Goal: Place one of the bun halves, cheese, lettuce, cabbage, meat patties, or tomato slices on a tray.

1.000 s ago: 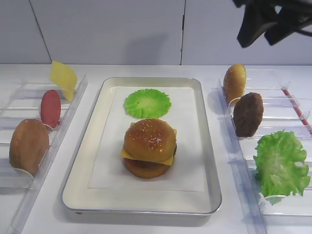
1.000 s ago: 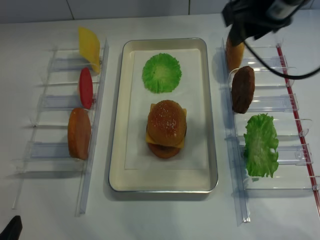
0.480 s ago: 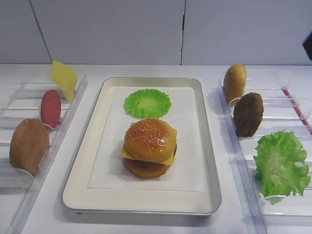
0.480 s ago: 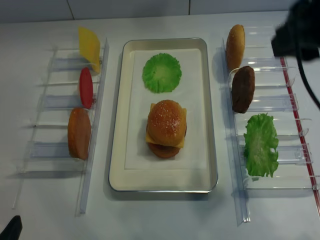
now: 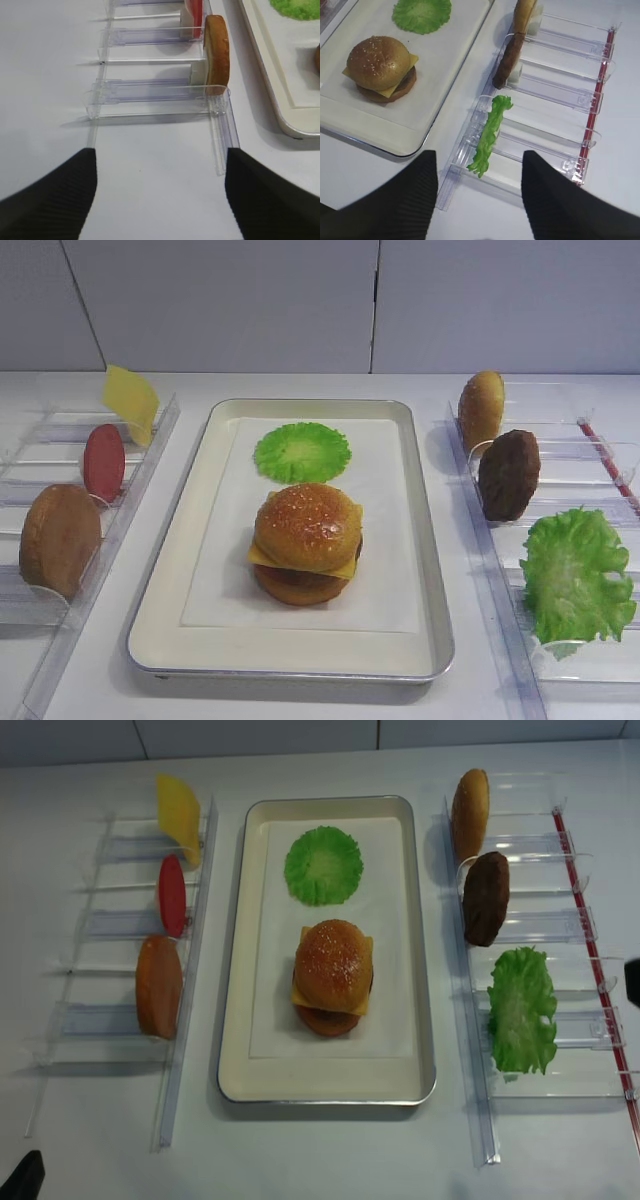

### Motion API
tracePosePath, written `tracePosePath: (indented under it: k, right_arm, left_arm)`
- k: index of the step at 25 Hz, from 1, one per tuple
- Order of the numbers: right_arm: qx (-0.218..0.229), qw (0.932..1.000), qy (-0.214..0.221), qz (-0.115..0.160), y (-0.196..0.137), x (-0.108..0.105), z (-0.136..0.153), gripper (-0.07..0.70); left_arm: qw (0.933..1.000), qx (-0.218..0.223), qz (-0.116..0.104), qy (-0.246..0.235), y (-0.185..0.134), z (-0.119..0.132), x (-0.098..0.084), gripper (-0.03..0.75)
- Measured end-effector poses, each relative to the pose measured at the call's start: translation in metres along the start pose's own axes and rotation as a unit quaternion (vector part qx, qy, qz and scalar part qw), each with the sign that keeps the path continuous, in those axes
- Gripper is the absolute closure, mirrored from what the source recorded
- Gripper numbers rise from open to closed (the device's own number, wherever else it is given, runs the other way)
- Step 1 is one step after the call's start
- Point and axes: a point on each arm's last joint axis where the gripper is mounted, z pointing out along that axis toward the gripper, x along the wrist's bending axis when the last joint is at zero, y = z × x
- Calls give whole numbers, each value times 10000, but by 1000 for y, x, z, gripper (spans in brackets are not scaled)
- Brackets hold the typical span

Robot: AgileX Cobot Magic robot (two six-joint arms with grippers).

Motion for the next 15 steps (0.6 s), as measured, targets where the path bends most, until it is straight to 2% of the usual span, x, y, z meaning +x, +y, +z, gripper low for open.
tracePosePath:
  k: [6,15]
  right_arm:
    - [-203,9998,-6,-21,-42,1,-1,230]
    - [-258,9995,-150,-83,-104,-3,21,297]
  left_arm:
    - [10000,0,0,0,0,0,0,183]
    - [10000,0,0,0,0,0,0,183]
